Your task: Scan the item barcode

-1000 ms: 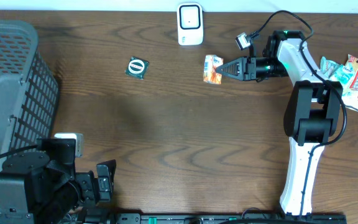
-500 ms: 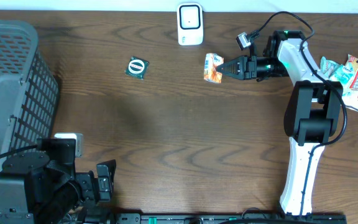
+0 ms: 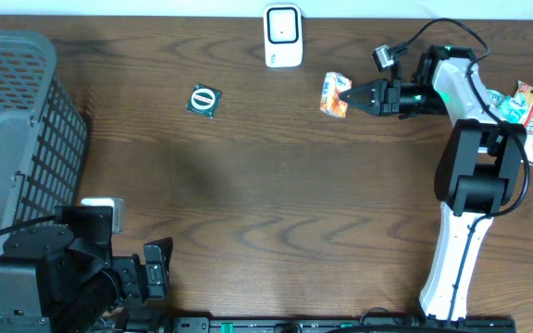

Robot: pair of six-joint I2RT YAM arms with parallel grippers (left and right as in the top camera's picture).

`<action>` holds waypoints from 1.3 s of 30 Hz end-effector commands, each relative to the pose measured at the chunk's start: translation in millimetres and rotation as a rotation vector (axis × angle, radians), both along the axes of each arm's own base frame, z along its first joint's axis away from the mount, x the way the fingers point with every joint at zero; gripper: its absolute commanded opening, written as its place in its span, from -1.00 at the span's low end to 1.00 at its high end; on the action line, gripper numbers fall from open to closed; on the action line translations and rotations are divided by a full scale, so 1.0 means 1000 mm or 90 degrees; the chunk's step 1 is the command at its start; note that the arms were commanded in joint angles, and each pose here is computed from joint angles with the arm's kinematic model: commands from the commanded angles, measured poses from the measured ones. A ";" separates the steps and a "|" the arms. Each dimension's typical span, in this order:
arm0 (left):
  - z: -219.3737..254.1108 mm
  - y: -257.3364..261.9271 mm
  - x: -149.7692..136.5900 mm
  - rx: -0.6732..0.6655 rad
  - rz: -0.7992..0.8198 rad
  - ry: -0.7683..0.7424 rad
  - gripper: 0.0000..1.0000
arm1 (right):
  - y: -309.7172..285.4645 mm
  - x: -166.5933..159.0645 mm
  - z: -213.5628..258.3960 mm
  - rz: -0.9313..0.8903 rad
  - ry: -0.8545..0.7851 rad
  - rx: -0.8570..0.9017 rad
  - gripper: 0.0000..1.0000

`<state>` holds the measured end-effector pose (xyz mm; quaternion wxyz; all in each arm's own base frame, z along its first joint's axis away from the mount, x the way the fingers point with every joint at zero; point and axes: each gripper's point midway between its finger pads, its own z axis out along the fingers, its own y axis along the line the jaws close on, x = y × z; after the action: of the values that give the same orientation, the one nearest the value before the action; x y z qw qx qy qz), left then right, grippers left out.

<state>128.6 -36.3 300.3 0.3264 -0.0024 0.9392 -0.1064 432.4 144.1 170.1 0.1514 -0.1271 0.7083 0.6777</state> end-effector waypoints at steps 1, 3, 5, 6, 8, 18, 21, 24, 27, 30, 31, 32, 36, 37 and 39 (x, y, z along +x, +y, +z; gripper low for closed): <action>0.000 0.002 0.001 0.003 0.006 0.000 0.95 | 0.011 -0.005 0.017 0.013 -0.054 0.004 -0.98; 0.000 0.002 0.001 0.003 0.006 0.000 0.96 | 0.015 -0.007 0.017 0.020 -0.074 0.003 -0.98; 0.000 0.002 0.001 0.003 0.006 0.000 0.95 | 0.021 -0.009 0.017 0.029 -0.091 0.004 -0.98; 0.000 0.002 0.001 0.003 0.006 0.000 0.95 | 0.024 -0.010 0.017 0.034 -0.098 0.004 -0.98; 0.000 0.002 0.001 0.003 0.006 0.000 0.95 | 0.030 -0.012 0.017 0.043 -0.114 0.004 -0.98; 0.000 0.002 0.001 0.003 0.006 0.000 0.96 | 0.050 -0.016 0.014 0.074 -0.166 0.007 -0.98; 0.000 0.002 0.001 0.003 0.006 0.000 0.95 | 0.051 -0.015 0.014 0.074 -0.168 0.007 -0.98; 0.000 0.002 0.001 0.003 0.006 0.000 0.96 | 0.051 -0.015 0.014 0.074 -0.173 0.007 -0.98; 0.000 0.002 0.001 0.003 0.006 0.000 0.95 | 0.050 -0.014 0.014 0.073 -0.173 0.007 -0.98; 0.000 0.002 0.001 0.003 0.006 0.000 0.96 | 0.049 -0.014 0.014 0.073 -0.174 0.007 -0.98; 0.000 0.002 0.001 0.003 0.006 0.000 0.95 | 0.049 -0.014 0.013 0.073 -0.174 0.006 -0.98; 0.000 0.002 0.001 0.003 0.006 0.000 0.96 | 0.049 -0.014 0.013 0.073 -0.175 0.006 -0.98; 0.000 0.002 0.001 0.003 0.006 0.000 0.96 | 0.050 -0.014 0.013 0.073 -0.175 0.007 -0.98; 0.000 0.002 0.001 0.003 0.006 0.000 0.95 | 0.050 -0.014 0.013 0.073 -0.176 0.007 -0.98; 0.000 0.002 0.001 0.003 0.006 0.000 0.96 | 0.049 -0.014 0.013 0.073 -0.175 0.006 -0.98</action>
<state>128.6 -36.3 300.3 0.3264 -0.0024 0.9392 -0.1064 419.5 194.6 165.4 0.1834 -0.2421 0.6797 0.6677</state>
